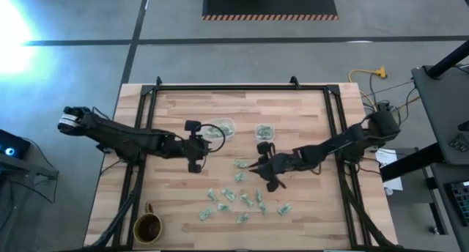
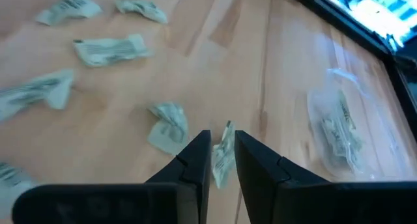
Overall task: Pick and place Stevia / Truvia into bins
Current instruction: Put the stevia packet into the transparent square container
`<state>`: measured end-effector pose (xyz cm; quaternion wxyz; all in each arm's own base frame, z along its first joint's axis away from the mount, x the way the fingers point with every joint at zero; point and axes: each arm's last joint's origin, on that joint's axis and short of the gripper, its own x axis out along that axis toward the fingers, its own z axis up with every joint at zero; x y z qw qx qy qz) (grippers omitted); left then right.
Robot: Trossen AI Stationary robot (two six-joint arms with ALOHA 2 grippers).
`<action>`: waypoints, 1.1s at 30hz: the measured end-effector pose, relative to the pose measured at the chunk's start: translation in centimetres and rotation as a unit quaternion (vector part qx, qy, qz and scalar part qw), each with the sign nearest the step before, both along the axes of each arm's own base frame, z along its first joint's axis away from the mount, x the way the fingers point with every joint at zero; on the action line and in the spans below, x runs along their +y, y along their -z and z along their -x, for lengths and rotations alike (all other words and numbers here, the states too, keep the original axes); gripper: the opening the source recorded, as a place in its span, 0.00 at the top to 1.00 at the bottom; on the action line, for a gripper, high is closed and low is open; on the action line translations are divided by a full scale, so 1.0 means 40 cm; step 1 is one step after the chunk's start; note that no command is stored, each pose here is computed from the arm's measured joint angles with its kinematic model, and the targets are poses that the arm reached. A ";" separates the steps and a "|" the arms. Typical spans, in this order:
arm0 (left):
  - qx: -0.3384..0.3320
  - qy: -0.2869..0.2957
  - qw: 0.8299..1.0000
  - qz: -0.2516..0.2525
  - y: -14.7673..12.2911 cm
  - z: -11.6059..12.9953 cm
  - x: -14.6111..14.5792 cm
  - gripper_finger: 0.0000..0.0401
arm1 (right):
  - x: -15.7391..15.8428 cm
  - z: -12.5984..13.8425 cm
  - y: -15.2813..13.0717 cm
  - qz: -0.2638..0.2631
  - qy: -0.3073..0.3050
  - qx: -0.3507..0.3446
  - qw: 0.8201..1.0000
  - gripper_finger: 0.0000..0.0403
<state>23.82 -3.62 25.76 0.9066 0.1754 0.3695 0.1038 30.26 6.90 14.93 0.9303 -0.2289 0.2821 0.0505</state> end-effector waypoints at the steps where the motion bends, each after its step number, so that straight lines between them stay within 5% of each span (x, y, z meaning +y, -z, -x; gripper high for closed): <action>1: 0.006 -0.003 1.000 0.004 0.000 0.008 -0.002 0.78 | -0.001 -0.013 0.004 0.000 0.003 0.000 1.000 0.85; 12: 0.035 -0.055 0.997 0.033 0.009 0.060 0.001 0.78 | -0.021 -0.076 0.052 0.020 0.055 0.092 0.994 0.76; 33: 0.029 -0.058 0.997 0.029 0.023 0.075 0.005 0.78 | -0.048 -0.119 0.080 -0.035 0.076 0.130 0.988 0.70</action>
